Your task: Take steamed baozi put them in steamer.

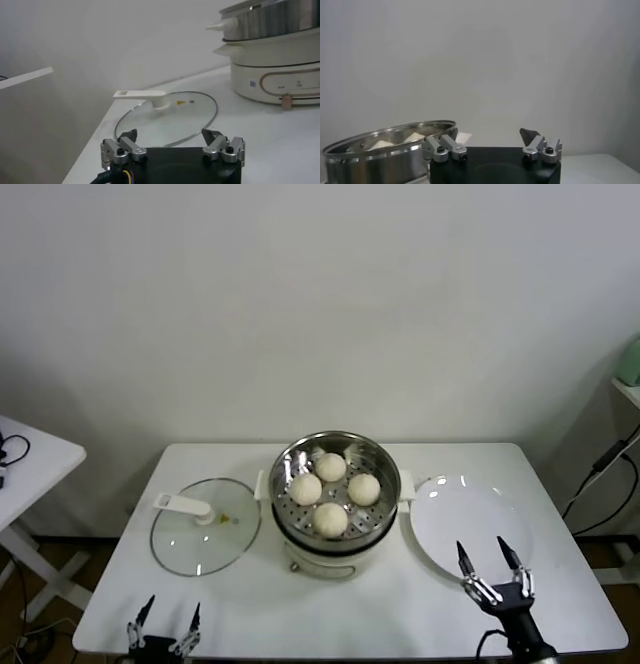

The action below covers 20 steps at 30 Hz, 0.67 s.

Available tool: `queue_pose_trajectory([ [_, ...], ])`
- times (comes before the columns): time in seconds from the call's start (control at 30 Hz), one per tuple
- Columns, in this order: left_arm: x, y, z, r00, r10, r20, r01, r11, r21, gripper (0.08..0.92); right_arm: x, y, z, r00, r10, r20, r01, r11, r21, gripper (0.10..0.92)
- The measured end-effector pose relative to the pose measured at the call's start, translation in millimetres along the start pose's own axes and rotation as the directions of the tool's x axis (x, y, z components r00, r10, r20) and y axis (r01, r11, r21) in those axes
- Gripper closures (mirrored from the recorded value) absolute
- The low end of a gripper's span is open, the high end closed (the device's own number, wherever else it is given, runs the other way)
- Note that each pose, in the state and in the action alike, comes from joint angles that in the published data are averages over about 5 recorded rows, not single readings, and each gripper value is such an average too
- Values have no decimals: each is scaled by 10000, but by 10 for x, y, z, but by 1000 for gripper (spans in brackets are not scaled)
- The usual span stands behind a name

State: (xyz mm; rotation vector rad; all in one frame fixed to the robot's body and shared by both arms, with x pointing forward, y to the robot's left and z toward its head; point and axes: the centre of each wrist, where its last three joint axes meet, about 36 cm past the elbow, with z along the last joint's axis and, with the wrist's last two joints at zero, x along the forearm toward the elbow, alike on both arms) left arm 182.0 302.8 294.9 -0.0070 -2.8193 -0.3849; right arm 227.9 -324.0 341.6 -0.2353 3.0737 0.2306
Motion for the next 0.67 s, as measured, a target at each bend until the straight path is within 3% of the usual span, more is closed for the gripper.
queue_pose_trajectory([
  [0.67,53,19,-21,9999,-20,-106,20,10000,-22,177,155,84,270,9957,904,206,-899,9957,-232,200],
])
